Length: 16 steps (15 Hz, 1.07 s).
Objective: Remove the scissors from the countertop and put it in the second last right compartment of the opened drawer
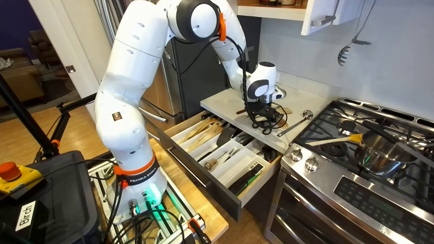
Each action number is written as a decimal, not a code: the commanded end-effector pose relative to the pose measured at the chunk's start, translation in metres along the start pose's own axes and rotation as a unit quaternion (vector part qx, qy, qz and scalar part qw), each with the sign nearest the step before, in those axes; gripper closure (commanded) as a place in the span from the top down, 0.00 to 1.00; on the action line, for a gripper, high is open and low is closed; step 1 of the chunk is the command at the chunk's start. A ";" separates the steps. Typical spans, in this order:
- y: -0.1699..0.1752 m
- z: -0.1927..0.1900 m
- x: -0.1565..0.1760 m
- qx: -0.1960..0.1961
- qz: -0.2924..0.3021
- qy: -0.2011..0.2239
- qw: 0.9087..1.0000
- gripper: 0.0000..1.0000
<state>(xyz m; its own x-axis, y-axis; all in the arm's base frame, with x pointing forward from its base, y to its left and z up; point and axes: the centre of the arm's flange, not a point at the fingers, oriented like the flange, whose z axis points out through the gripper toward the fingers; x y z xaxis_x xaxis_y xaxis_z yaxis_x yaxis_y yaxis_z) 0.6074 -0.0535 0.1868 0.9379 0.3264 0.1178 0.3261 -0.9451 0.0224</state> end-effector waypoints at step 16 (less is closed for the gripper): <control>0.011 0.019 -0.027 0.048 0.081 0.067 0.993 0.99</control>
<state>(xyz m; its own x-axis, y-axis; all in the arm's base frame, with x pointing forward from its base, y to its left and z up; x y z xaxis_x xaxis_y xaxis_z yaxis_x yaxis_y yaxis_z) 0.5959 -0.0652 0.1700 0.9548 0.1758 0.2397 0.2000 -0.9765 -0.0806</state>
